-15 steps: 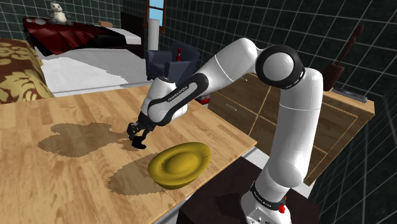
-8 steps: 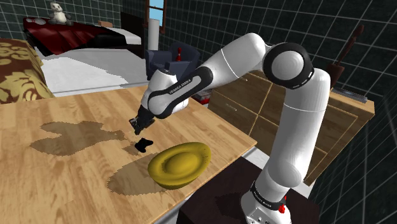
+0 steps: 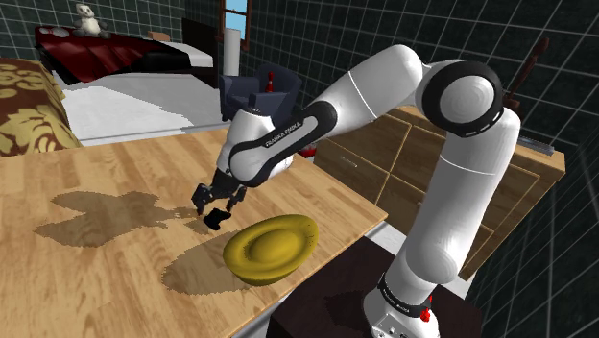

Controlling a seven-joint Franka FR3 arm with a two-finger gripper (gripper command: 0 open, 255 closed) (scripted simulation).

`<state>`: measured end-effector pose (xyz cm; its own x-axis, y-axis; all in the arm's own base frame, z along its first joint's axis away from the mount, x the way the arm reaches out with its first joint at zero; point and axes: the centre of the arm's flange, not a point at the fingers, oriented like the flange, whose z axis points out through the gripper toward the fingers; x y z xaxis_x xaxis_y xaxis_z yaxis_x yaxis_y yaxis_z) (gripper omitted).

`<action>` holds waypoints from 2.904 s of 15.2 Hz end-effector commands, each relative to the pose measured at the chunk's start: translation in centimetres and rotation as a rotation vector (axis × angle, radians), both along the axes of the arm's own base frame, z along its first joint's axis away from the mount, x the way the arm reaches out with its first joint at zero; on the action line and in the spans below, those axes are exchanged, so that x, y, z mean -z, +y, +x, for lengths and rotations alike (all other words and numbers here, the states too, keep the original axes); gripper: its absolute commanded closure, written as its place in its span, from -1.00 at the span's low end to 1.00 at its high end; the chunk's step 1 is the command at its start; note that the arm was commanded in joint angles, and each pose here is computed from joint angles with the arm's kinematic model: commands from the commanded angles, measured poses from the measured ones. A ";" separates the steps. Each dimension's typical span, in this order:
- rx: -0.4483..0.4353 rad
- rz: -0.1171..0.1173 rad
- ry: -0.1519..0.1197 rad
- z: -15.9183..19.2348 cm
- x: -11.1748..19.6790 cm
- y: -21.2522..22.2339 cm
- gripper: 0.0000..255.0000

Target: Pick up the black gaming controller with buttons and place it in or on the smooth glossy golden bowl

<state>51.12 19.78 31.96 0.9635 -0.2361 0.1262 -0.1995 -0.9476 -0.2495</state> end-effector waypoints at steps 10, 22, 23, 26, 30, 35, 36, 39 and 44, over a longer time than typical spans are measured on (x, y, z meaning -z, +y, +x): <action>0.055 0.010 0.045 -1.3 3.6 1.3 -1.00; 0.055 0.010 0.045 -1.3 3.6 1.3 1.00; 0.055 0.010 0.045 -1.3 3.7 1.4 1.00; 0.055 0.010 0.045 -1.3 3.6 1.3 1.00; 0.055 0.010 0.045 -1.3 2.1 1.3 1.00; 0.055 0.010 0.045 -1.3 -0.6 1.3 1.00; 0.055 0.010 0.045 -1.3 -1.1 1.3 1.00; 0.055 0.010 0.045 -1.3 -2.7 1.3 1.00; 0.055 0.010 0.045 -1.3 -5.3 1.3 1.00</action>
<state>49.73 21.17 36.75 0.9535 -0.2903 0.0810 -0.2627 -0.9322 -0.2488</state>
